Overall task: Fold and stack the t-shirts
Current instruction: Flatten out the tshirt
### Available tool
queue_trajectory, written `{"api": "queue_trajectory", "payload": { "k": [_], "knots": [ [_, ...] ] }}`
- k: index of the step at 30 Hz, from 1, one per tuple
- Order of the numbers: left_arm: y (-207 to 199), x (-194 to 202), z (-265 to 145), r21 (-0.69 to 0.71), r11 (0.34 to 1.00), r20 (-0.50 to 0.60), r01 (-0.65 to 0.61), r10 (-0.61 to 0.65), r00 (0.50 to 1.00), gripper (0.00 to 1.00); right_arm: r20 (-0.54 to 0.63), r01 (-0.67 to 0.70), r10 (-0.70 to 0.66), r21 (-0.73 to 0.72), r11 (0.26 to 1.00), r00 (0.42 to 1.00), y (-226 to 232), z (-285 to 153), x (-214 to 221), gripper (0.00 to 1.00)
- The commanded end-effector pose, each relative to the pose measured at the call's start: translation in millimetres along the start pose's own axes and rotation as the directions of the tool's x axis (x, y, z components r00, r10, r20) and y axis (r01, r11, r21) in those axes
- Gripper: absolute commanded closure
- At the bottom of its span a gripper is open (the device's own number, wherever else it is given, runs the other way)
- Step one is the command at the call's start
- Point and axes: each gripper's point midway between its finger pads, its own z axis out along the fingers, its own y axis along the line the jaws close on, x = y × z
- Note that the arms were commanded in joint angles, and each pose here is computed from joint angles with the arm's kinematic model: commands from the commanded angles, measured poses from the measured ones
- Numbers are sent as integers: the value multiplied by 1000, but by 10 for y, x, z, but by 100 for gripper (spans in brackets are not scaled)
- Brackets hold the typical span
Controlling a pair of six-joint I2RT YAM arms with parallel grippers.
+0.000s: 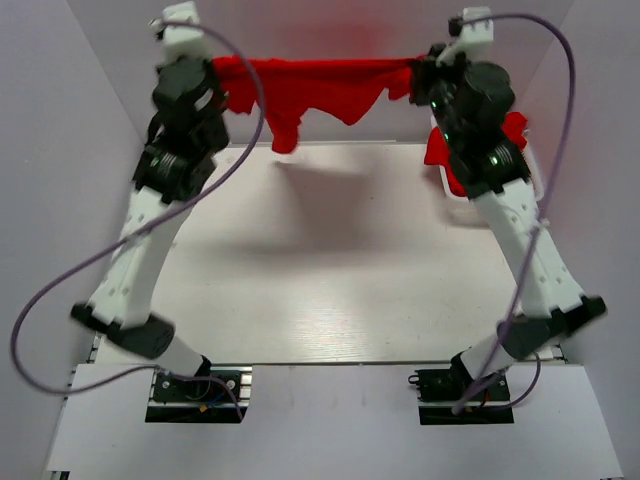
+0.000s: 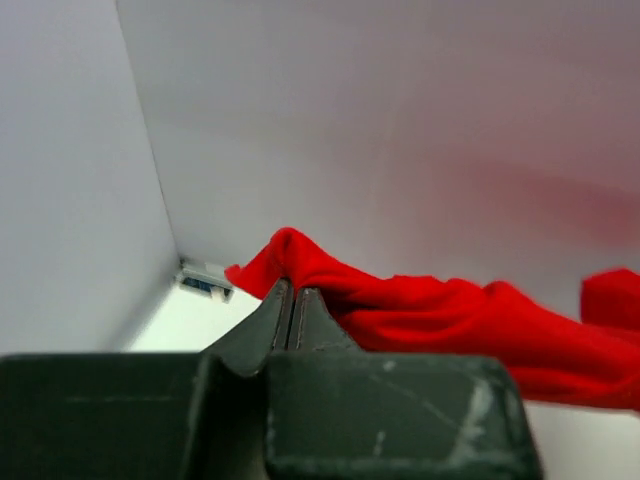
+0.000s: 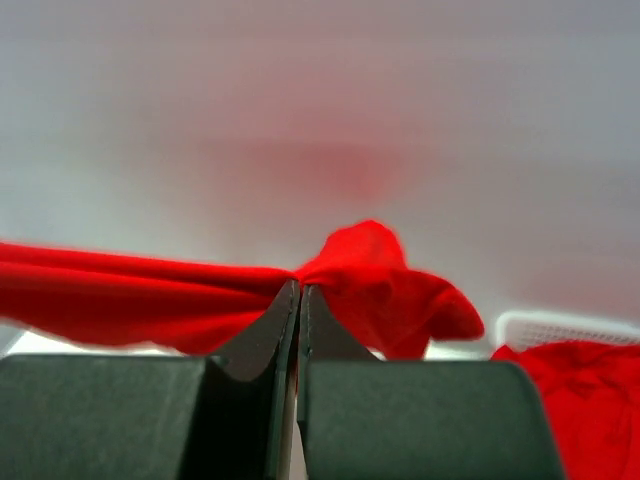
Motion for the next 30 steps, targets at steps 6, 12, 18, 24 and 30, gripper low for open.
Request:
{"api": "queue_trajectory", "payload": {
  "k": [6, 12, 18, 24, 30],
  "knots": [
    [220, 2540, -995, 5, 992, -591, 124, -97, 801, 100, -323, -176, 119, -154, 972, 939, 219, -808, 1737, 100],
    [381, 4173, -2151, 43, 996, -935, 84, 11, 354, 89, -725, -279, 107, -122, 952, 680, 223, -1904, 3437, 51],
    [677, 4201, -2554, -38, 997, -965, 61, -53, 258, 0, -780, -210, 98, -43, 977, 617, -18, -2287, 3559, 10],
    [655, 3767, -2323, -43, 992, -915, 116, -86, 394, 0, -732, -150, 116, 19, 988, 671, -170, -2180, 3287, 10],
    [934, 3783, -2358, -109, 994, -918, -11, -96, 384, 0, -725, -121, 177, 129, 984, 666, -298, -2119, 3328, 10]
  ]
}}
